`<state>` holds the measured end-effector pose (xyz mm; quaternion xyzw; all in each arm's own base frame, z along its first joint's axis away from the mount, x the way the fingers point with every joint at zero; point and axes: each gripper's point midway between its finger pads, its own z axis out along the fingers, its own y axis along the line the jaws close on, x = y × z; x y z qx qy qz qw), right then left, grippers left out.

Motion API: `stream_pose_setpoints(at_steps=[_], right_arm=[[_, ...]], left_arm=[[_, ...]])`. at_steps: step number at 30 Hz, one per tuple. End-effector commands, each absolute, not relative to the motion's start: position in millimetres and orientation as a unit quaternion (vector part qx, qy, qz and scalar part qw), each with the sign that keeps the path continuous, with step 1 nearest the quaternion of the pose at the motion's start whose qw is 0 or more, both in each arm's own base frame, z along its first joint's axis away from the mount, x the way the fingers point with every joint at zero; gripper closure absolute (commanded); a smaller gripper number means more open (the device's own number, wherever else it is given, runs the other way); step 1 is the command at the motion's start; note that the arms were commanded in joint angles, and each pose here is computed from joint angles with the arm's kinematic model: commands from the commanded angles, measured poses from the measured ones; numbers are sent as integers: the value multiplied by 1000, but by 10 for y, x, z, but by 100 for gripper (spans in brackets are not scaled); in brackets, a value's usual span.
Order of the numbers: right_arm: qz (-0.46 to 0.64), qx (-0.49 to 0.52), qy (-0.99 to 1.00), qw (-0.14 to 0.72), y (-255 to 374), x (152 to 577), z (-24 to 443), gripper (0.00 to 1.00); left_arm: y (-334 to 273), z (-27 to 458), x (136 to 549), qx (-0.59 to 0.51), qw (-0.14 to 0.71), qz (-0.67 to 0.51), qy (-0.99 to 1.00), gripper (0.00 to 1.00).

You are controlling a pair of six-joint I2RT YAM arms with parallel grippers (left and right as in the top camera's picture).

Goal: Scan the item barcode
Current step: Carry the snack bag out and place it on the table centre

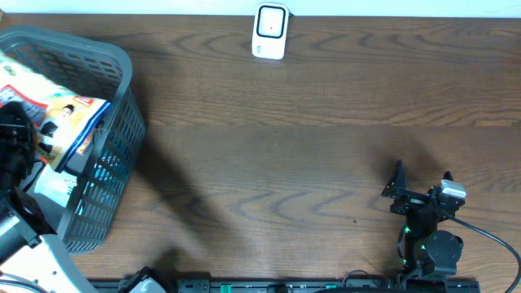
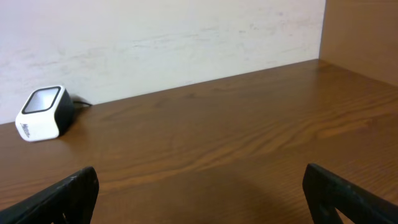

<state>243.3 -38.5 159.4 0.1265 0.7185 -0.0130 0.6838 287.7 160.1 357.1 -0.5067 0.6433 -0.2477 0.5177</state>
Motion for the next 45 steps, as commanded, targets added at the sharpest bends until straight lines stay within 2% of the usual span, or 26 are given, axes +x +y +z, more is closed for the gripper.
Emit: stream_pose_setpoints(at_steps=[1, 10, 17, 22, 33, 38, 45], right_arm=[[-17, 120, 719, 684, -380, 2432, 1593, 1], [-17, 120, 719, 684, -380, 2431, 1593, 1], [-17, 120, 719, 684, -380, 2432, 1593, 1], [-17, 120, 719, 684, -380, 2432, 1593, 1], [-17, 120, 719, 684, -380, 2431, 1593, 1], [-17, 120, 719, 684, -380, 2432, 1593, 1], [-17, 120, 719, 684, -380, 2432, 1593, 1]], left_arm=[[1221, 3768, 2967, -444, 505, -332, 662, 93], [347, 3765, 3205, -285, 481, -367, 743, 93], [-598, 3530, 3375, -164, 430, -378, 803, 93], [-1200, 3126, 3510, -125, 371, -366, 844, 93], [-2351, 1719, 3688, -53, 225, -306, 923, 93], [-2640, 1276, 3731, -48, 191, -303, 932, 93], [-2794, 921, 3638, -47, 154, -288, 944, 92]])
